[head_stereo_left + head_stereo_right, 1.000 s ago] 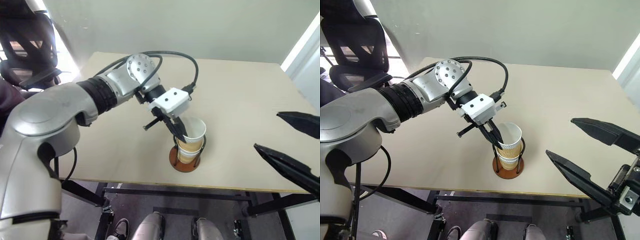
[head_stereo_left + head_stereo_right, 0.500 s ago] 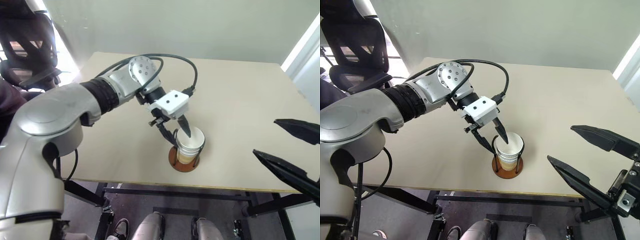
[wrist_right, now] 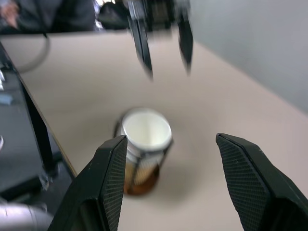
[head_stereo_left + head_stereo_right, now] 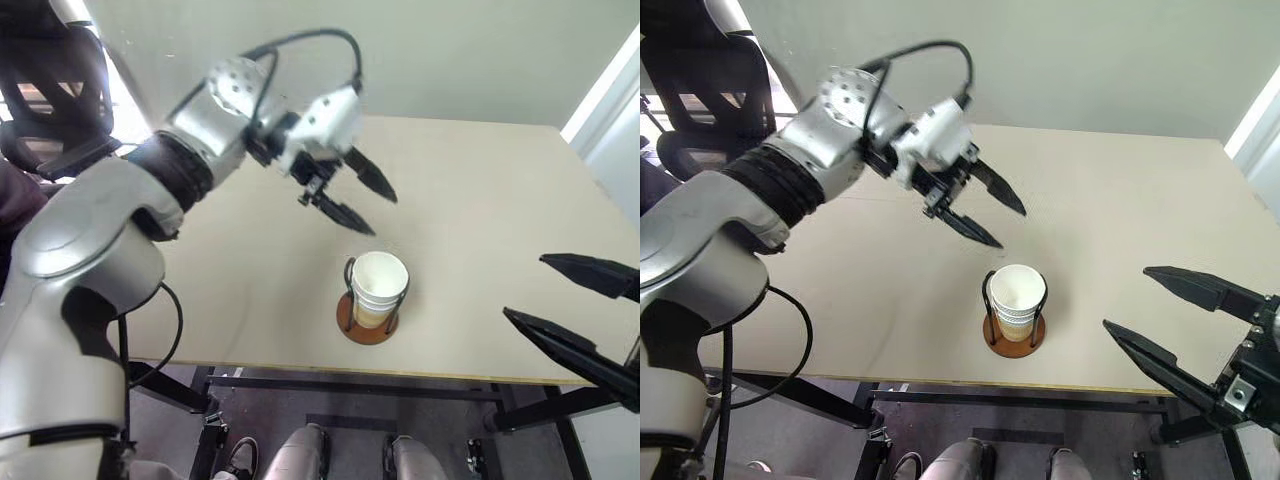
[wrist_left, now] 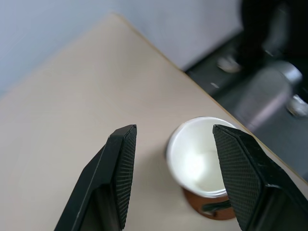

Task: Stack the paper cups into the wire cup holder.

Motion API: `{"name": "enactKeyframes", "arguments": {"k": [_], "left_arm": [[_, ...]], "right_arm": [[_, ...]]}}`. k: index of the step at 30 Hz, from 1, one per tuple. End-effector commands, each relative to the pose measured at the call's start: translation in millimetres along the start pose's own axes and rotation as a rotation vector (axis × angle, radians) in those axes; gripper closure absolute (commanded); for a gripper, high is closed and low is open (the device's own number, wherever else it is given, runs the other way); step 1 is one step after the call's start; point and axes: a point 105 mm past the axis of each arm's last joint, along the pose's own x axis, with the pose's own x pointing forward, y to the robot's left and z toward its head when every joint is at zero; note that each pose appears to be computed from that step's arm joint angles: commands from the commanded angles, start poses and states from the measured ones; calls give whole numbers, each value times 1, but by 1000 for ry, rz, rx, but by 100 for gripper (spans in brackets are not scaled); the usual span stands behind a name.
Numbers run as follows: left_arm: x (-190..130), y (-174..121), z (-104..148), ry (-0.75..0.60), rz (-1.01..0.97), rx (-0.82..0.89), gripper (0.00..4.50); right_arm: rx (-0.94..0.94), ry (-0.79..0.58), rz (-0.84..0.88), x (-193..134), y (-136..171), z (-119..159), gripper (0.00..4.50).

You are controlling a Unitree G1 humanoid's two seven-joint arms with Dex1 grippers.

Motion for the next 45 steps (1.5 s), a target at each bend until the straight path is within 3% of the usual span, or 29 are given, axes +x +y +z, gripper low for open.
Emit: {"name": "enactKeyframes", "arguments": {"k": [1,2,5,8,14,18,27,45], "left_arm": [[-37,-2,-5,7,119,-60,181],[-47,-7,-12,23,148,-89,181],[-67,-22,-26,37,204,-173,176],[-80,-34,-39,53,248,-247,176],[-113,-68,-73,130,363,-415,176],[-127,-89,-83,165,406,-475,176],[-140,-117,-73,131,464,-515,176],[-137,-132,-73,128,502,-550,176]], "right_arm": [[-20,13,-2,0,-13,-5,151],[-23,14,14,1,-15,-6,151],[-14,15,65,3,-19,-10,94],[-21,19,85,3,-25,-12,1],[-33,34,163,11,-33,-16,1],[-46,41,184,13,-43,-18,1],[-38,63,246,21,-56,-29,1],[-58,73,288,26,-62,-30,1]]}}
